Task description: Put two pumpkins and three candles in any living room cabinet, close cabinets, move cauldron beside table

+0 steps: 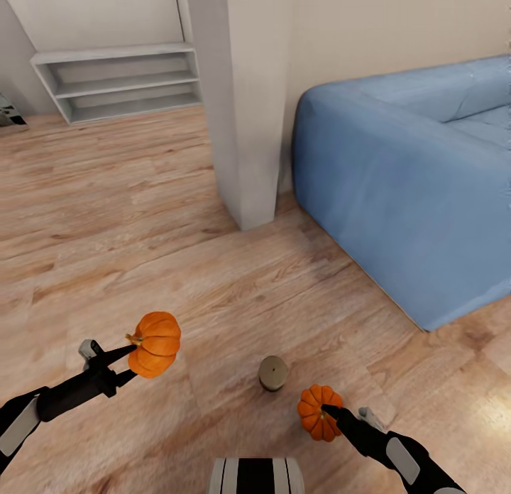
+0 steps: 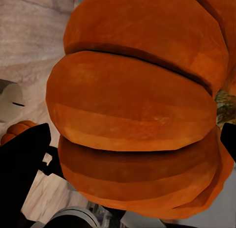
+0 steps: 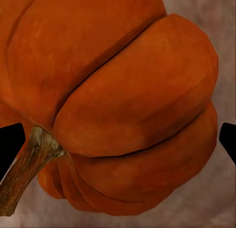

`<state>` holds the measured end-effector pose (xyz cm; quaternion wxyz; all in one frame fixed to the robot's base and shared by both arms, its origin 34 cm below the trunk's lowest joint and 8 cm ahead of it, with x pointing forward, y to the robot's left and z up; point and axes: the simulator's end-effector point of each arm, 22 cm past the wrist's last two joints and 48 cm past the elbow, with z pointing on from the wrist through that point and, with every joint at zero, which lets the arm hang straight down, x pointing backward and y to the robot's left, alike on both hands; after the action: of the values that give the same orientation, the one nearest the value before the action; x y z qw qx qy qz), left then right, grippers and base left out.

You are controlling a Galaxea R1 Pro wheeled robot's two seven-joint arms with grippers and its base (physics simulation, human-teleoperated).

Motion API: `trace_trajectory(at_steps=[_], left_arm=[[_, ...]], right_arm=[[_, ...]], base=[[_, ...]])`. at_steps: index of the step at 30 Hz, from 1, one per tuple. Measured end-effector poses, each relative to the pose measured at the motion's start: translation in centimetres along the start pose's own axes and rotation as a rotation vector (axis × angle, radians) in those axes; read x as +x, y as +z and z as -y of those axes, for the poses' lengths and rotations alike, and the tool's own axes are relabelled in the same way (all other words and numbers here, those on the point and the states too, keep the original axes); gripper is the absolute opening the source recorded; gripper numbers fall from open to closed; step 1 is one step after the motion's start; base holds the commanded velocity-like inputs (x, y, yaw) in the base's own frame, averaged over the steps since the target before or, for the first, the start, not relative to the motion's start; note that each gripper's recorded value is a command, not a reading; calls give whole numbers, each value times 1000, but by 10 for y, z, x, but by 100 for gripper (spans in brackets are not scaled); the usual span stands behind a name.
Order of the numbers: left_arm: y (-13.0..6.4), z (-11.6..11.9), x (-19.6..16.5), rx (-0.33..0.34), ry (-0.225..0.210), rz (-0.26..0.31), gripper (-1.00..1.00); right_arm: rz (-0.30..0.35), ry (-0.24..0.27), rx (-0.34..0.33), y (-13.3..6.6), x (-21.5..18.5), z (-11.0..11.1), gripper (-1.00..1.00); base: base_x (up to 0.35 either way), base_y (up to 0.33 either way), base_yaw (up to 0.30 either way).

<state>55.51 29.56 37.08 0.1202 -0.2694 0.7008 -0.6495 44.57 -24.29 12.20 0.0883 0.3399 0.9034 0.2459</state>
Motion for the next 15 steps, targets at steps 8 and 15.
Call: trace_trajectory(at_steps=[8, 15], left_arm=[[-1, 16, -1, 15, 27, 2, -100], [-1, 31, -1, 30, 51, 2, -100]], right_arm=[[27, -13, -32, -7, -10, -16, -100], [42, -23, -39, -14, -17, -25, -100]], base=[[-112, 31, 0], [-5, 1, 0]])
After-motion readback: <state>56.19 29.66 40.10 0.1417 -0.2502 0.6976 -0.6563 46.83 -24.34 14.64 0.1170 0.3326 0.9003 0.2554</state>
